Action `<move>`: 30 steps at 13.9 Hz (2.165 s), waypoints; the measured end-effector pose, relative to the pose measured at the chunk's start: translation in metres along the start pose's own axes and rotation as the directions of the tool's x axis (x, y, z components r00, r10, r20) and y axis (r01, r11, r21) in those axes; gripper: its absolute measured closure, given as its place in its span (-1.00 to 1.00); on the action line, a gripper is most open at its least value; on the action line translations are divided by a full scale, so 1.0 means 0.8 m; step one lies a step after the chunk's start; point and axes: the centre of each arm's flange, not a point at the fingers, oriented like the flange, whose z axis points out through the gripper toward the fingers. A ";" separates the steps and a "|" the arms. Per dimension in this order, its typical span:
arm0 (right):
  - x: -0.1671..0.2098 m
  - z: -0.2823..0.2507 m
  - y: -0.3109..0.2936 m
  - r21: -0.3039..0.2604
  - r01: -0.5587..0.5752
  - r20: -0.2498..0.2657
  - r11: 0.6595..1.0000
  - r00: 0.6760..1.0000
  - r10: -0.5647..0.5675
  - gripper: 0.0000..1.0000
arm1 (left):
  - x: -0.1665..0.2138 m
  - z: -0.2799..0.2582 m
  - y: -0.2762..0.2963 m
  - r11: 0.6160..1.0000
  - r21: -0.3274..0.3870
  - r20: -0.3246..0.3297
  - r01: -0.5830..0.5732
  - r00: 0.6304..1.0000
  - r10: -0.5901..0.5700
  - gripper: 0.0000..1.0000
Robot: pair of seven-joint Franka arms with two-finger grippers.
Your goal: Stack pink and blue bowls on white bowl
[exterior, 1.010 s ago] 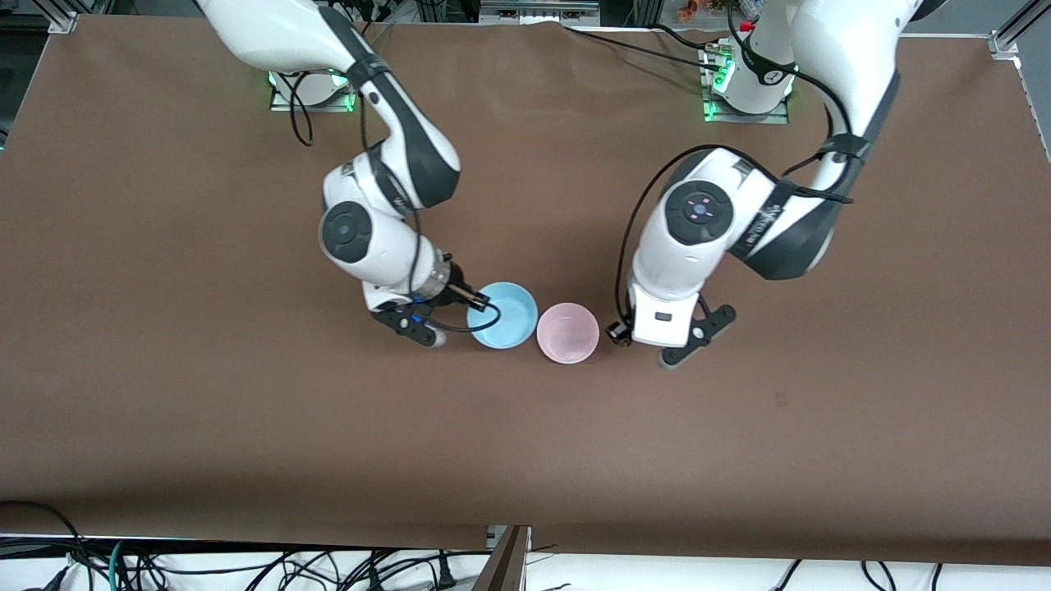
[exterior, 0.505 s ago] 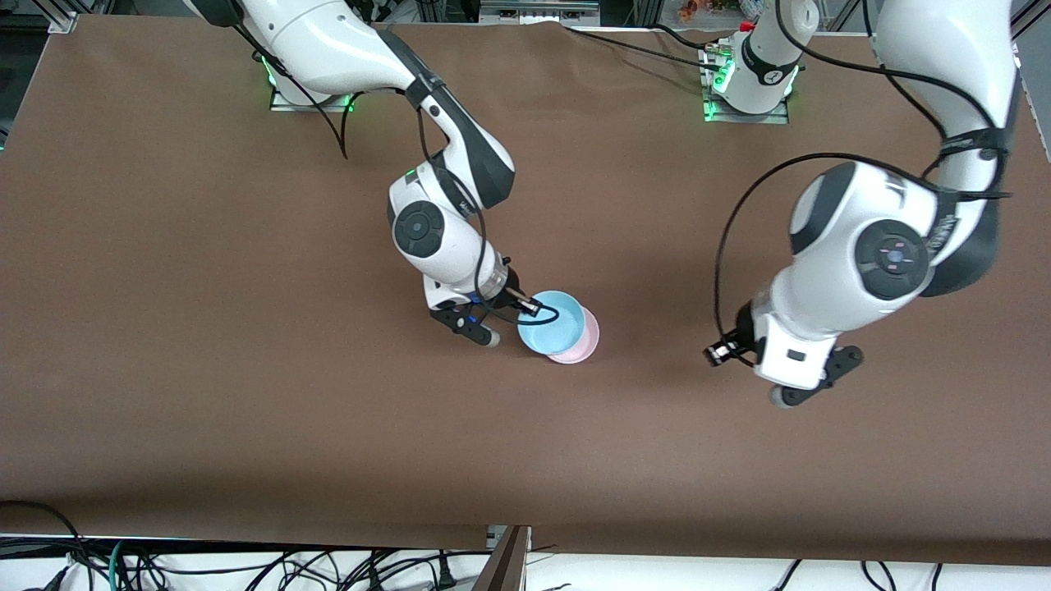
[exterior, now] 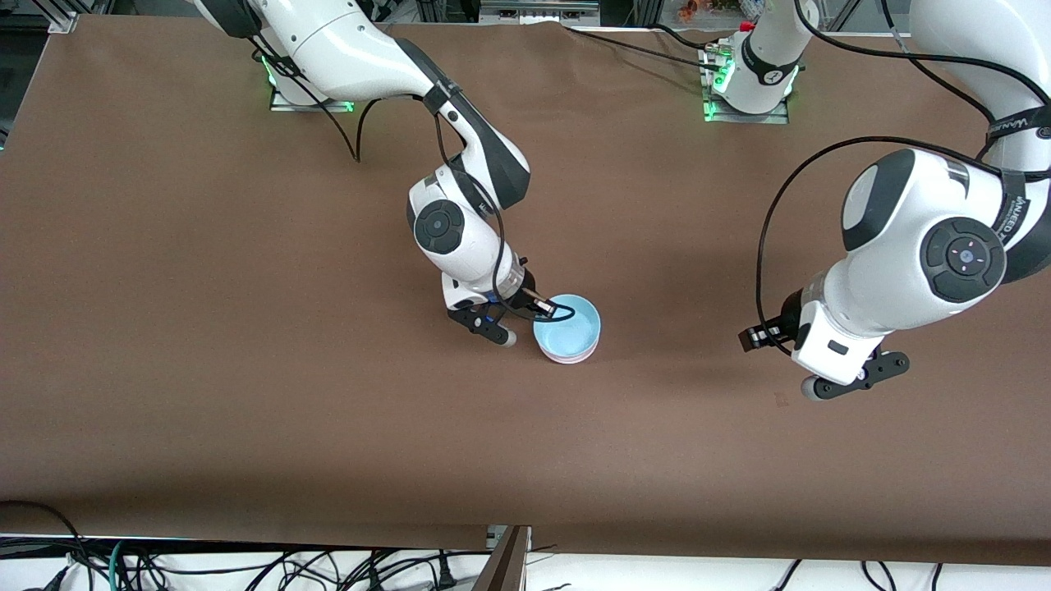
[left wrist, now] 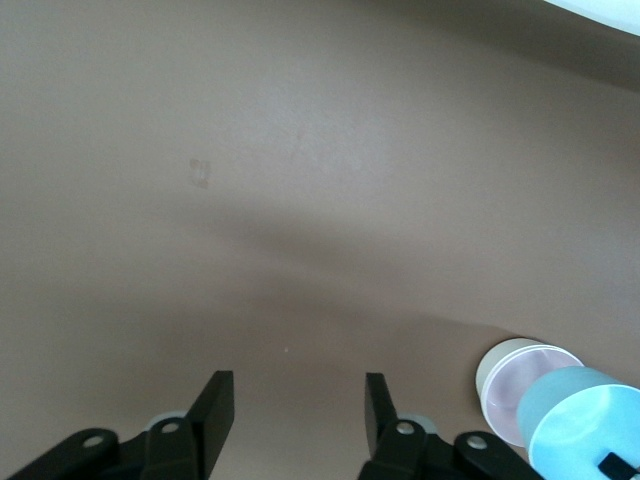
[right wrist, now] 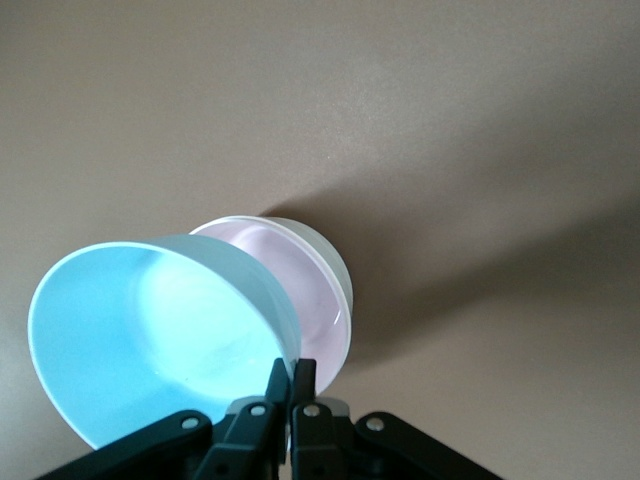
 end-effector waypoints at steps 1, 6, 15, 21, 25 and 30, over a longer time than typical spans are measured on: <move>0.001 0.002 0.000 0.003 -0.001 -0.003 1.000 1.000 0.001 0.95 | 0.006 -0.002 -0.013 1.000 0.001 0.001 -0.021 1.000 0.021 -0.23; -0.009 0.024 0.002 -0.001 0.014 -0.009 1.000 1.000 -0.014 0.95 | 0.020 -0.011 -0.066 0.992 0.014 0.004 -0.122 0.993 0.122 -0.30; -0.010 0.040 0.009 -0.037 0.055 -0.033 0.998 0.998 -0.056 0.95 | 0.001 -0.006 -0.074 0.984 0.045 0.027 -0.172 0.985 0.171 -0.44; -0.009 0.044 0.011 -0.043 0.056 -0.034 0.997 0.998 -0.058 0.71 | 0.001 -0.006 -0.074 0.984 0.044 0.023 -0.173 0.985 0.172 -0.48; -0.003 0.034 0.006 -0.059 0.061 -0.034 0.996 0.997 -0.063 -0.11 | 0.002 -0.007 -0.074 0.984 0.043 0.021 -0.173 0.985 0.172 -0.50; 0.073 -0.083 0.003 -0.191 0.212 0.060 0.958 0.977 -0.205 -1.00 | 0.002 -0.007 -0.074 0.984 0.043 0.020 -0.173 0.985 0.172 -0.59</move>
